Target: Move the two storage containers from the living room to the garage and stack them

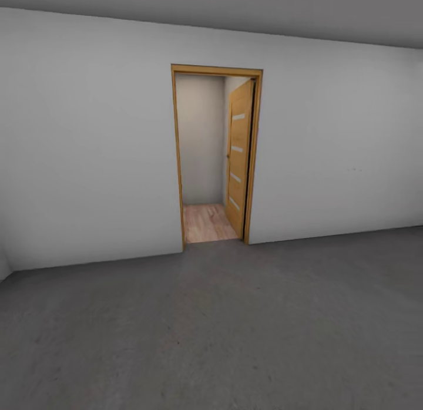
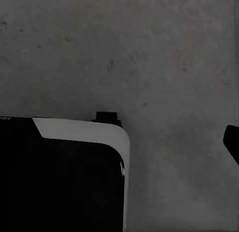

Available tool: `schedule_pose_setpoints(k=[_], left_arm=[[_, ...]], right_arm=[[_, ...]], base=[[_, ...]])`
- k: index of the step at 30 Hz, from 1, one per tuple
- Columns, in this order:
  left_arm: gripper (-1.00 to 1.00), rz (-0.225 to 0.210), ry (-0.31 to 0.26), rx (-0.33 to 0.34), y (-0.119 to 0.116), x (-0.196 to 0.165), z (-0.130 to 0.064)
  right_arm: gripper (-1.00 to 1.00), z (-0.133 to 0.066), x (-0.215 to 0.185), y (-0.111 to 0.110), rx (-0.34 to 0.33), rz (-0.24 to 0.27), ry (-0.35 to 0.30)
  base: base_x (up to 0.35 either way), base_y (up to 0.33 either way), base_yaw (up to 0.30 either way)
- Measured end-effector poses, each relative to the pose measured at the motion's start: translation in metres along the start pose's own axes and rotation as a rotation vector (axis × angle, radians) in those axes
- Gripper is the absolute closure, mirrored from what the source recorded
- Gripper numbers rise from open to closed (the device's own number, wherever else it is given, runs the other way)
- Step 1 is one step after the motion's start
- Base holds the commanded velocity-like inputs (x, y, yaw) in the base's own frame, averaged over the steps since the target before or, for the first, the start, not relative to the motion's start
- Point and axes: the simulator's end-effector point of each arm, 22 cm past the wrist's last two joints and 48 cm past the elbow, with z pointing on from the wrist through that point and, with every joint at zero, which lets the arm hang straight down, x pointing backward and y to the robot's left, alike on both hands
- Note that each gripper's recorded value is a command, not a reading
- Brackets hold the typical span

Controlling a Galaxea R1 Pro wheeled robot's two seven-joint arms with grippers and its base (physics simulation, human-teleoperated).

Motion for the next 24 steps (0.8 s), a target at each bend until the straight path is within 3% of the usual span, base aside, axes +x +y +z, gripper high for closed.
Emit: schedule_pose_setpoints(k=[11,24], left_arm=[[-1.00,0.003,0.000,0.001,-0.0003,0.0000,-0.0001],[-1.00,0.008,0.012,0.002,-0.0004,0.0030,-0.0003]], right_arm=[[-1.00,-0.0001,0.0001,-0.0009,0.001,0.000,0.000],[-1.00,-0.0001,0.0006,-0.0041,0.003,-0.005,0.003]], base=[[0.039,0.000,-0.285],[0.296,0.000,-0.034]])
